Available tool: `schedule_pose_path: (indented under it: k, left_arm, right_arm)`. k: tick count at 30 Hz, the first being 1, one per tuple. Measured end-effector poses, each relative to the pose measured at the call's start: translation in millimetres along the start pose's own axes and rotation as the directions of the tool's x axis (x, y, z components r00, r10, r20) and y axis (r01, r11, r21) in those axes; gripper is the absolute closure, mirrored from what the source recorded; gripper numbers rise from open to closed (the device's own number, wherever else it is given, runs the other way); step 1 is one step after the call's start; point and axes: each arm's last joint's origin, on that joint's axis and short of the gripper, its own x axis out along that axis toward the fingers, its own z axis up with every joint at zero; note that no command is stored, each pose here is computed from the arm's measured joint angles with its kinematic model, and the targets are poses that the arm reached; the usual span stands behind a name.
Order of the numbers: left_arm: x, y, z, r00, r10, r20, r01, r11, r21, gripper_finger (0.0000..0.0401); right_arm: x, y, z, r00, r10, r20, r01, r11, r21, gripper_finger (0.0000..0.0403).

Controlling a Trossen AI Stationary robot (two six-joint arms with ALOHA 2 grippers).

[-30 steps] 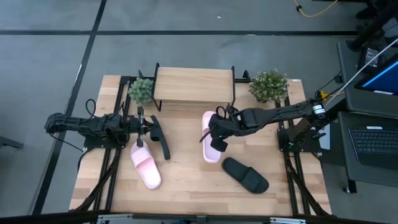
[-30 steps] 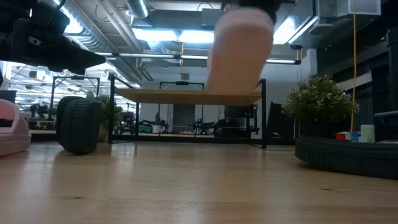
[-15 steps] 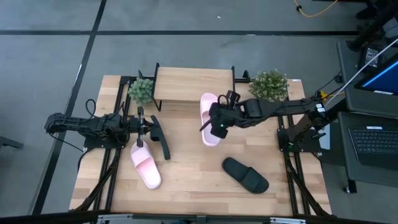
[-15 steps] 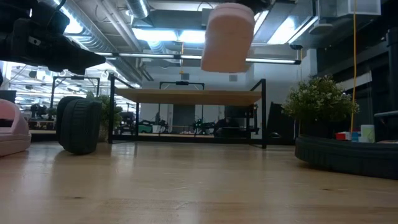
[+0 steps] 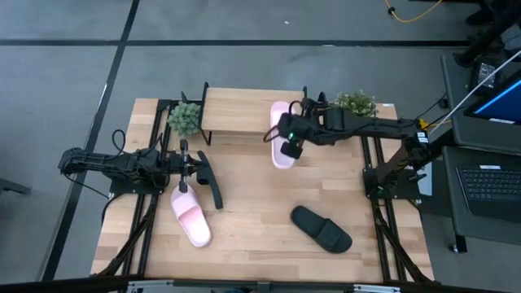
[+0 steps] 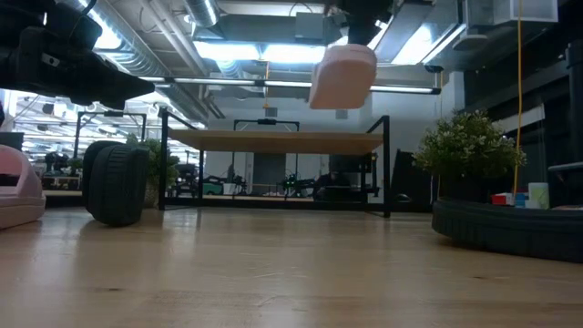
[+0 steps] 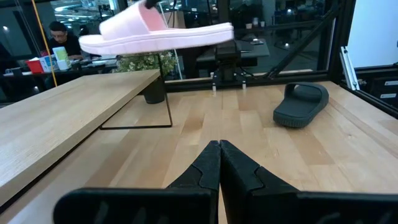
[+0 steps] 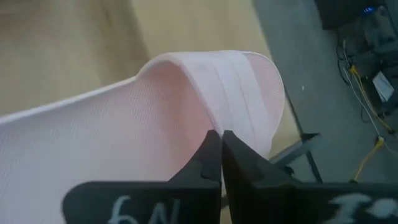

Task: Pick and place slides into the shelf
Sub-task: Put the right pink slipper on the shelf

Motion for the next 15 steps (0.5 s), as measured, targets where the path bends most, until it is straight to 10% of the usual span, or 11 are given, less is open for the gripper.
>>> schedule_pose_path:
  k: [15]
  left_arm:
    - [0,0,0,1.000,0.000,0.000,0.000,1.000,0.000,0.0401]
  right_arm:
    - [22,-52,3,1.000,-0.005,0.014,0.006,0.999,-0.049,0.0401]
